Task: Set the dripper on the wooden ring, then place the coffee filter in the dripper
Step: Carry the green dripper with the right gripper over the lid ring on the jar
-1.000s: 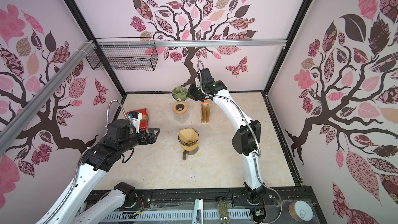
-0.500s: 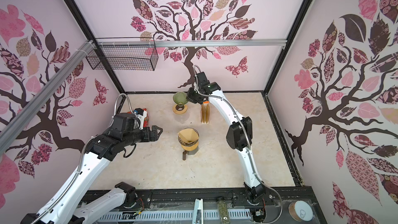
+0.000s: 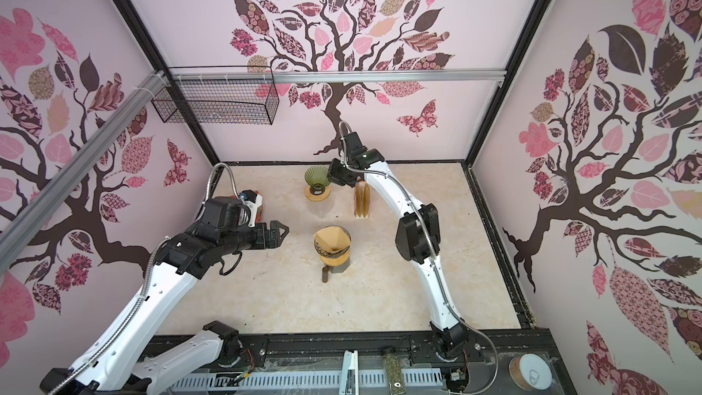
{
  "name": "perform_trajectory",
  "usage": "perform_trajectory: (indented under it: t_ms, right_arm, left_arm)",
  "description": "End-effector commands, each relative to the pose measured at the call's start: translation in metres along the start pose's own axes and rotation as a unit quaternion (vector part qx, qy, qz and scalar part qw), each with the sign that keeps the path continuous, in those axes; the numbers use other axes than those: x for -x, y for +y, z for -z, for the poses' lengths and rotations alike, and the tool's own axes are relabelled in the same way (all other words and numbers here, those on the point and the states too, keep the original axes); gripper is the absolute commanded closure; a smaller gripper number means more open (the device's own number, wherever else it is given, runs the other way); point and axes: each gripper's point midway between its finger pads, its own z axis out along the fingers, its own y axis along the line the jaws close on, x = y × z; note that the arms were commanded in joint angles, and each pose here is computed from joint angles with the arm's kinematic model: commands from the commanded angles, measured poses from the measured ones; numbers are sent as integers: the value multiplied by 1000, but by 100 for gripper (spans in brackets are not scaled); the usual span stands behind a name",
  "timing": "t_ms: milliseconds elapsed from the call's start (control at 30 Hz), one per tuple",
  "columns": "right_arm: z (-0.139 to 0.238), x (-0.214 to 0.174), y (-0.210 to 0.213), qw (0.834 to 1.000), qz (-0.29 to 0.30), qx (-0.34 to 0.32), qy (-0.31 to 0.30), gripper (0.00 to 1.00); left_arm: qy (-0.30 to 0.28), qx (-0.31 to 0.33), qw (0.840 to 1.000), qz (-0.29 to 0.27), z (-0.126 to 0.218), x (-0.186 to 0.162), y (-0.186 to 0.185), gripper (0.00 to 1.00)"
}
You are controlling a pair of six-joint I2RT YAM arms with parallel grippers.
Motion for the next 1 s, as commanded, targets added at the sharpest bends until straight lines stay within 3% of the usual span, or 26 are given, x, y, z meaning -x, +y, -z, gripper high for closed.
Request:
perform_trajectory:
  t_ms: [0, 567, 967]
  right_arm:
    - [-4, 9, 10, 1000, 10, 19, -13, 100]
    - [-23, 8, 2, 1000, 2, 18, -6, 100]
    - [-24, -7, -19, 1000, 7, -20, 19, 100]
  left_arm:
    - [-23, -12, 1000, -13, 13, 16, -9, 3]
    - [-16, -12, 1000, -11, 8, 15, -9, 3]
    - [-22, -14, 1000, -8, 7, 21, -11, 3]
